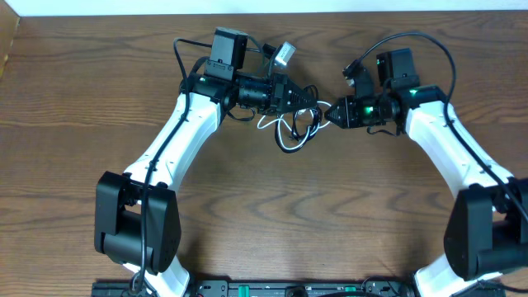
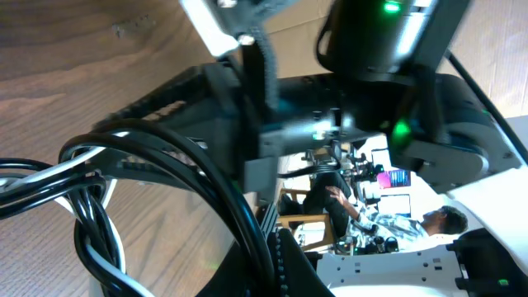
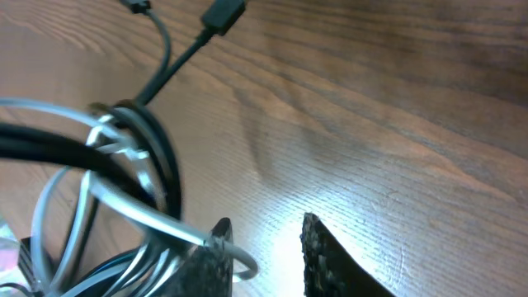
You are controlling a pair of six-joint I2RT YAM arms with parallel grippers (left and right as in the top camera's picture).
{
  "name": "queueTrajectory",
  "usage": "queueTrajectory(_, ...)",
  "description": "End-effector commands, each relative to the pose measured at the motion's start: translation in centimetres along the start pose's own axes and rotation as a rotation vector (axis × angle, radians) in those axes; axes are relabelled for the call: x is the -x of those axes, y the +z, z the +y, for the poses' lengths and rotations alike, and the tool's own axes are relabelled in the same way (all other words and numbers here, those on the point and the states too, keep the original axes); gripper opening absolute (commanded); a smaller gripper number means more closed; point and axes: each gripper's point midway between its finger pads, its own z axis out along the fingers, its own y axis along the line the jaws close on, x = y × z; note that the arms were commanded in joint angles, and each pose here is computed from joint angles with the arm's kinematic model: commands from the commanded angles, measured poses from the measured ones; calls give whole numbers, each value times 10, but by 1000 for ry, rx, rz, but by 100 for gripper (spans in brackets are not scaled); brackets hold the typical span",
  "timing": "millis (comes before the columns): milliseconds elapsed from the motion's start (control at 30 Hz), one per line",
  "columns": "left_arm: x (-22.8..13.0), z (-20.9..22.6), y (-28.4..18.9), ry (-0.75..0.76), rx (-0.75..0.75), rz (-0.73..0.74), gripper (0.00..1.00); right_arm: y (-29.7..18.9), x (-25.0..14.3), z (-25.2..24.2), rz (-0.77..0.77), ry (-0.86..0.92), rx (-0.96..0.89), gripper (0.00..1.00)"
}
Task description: Untangle cables
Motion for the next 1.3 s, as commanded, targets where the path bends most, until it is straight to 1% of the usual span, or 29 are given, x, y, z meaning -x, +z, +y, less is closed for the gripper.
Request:
queueTrajectory(0,-1,-4,-2,-7,-27,8,8,10,3,-8,-7,5,-24,14)
queueTrajectory(33,-1,-4,-2,-7,-27,8,7,10,5,-13,-15,27,-51,11)
queueTrajectory(67,-1,-4,-2,-7,-27,8,7,9,9,-25,-40,77,-123,7)
queueTrajectory(133,-1,-4,-2,-6,-27,8,8,6,15,-40,-79,154,-208,7)
queueTrajectory(167,-1,-4,-3,-7,-27,8,7,5,20,-40,-102,166,-208,8)
queueTrajectory(200,-1,-4,-3,-7,-27,8,7,6,25,-36,-118,156,-188,11)
queueTrajectory(333,-1,-4,-2,-7,-27,8,7,9,34,-18,-141,125,-99,18)
queueTrajectory(433,0,-4,-2,-6,-23,6,7,12,38,-11,-159,117,-95,21)
queueTrajectory(500,1,0,-2,-6,-3,-4,8,16,39,-12,-165,128,-122,21)
queueTrajectory(567,3,3,-3,-6,18,-15,7,20,36,-24,-171,178,-203,18)
queueTrajectory(600,4,4,-3,-5,22,-18,7,21,30,-39,-168,246,-287,14)
queueTrajectory(667,8,8,-6,-9,40,-35,7,19,22,-54,-164,317,-367,11)
queueTrajectory(733,14,14,-17,-14,55,-64,7,7,8,-80,-151,388,-499,8)
queueTrajectory(833,26,25,-39,-30,82,-121,7,-10,-8,-108,-116,442,-611,7)
queueTrajectory(900,32,32,-53,-41,98,-158,7,-20,-17,-121,-92,479,-645,6)
queueTrajectory(1000,42,43,-80,-64,119,-216,7,-34,-31,-139,-49,528,-675,1)
queueTrajectory(1067,46,48,-94,-76,129,-246,7,-40,-36,-146,-31,536,-687,1)
queueTrajectory(1167,48,52,-103,-81,136,-267,7,-46,-42,-154,-8,543,-702,1)
queueTrajectory(1267,49,54,-106,-81,147,-275,7,-56,-49,-165,5,587,-718,1)
